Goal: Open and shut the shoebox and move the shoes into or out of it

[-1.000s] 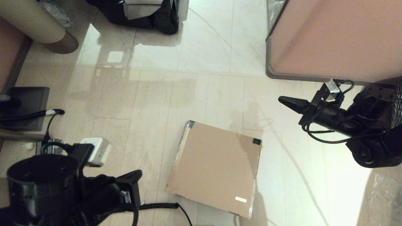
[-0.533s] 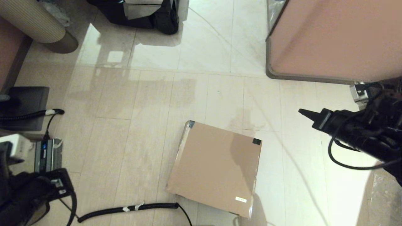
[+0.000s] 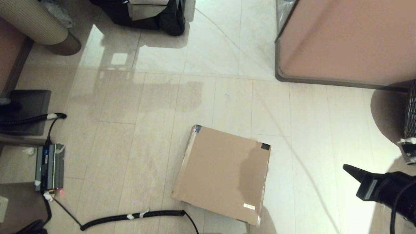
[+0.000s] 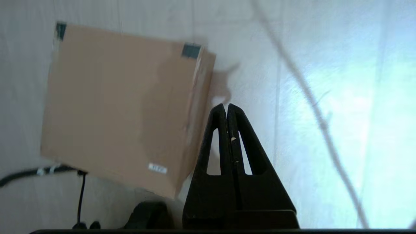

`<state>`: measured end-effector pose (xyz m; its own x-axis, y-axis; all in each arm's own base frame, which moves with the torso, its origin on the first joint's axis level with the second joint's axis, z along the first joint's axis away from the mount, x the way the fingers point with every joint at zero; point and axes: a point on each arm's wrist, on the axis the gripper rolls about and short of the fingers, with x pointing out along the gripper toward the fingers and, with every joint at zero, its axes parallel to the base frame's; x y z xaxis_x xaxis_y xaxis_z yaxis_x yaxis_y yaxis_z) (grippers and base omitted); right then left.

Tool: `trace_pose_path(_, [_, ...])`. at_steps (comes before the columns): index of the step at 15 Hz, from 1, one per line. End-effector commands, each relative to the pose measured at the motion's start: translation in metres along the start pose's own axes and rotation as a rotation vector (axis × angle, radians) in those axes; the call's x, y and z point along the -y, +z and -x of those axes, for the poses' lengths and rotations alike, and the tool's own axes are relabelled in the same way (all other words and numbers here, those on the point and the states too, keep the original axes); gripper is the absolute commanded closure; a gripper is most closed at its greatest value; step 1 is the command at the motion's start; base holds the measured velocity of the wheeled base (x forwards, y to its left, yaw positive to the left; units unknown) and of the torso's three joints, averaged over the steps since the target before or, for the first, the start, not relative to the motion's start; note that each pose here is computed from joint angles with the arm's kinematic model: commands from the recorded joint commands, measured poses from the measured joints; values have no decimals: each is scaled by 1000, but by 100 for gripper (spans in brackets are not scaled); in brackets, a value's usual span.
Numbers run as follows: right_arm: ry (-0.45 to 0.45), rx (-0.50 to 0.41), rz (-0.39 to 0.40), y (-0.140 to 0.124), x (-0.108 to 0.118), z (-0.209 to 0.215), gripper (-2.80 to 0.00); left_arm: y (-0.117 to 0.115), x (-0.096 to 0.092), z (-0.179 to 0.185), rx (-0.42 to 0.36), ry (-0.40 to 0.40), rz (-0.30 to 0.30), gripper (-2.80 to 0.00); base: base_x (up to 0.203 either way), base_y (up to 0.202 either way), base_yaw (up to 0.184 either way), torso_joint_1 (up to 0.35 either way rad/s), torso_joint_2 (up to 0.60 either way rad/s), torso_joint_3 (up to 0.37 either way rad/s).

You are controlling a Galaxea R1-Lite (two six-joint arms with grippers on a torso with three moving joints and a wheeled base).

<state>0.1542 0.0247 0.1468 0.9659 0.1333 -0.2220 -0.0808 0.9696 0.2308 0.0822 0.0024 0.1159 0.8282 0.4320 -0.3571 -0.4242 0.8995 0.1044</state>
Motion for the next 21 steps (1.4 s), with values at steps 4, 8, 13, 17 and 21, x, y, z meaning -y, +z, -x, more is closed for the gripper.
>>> trace_pose_path(4, [-23,310,31,1,5,90,0,-13,-29,35,231,89,153,0,0,0,0,0,0,0])
trace_pose_path(8, [-51,238,156,-51,18,139,0,-47,-41,71,397,-160,-7,0,0,0,0,0,0,0])
trace_pose_path(13, [-15,-130,229,-97,27,140,0,-73,-44,84,348,-374,-321,0,0,0,0,0,0,0])
trace_pose_path(17, [-165,-101,191,-97,27,141,0,-72,-44,84,349,-358,-299,0,0,0,0,0,0,0])
trace_pose_path(21, [-107,196,224,-106,26,159,0,-72,-43,82,372,-390,-251,0,0,0,0,0,0,0])
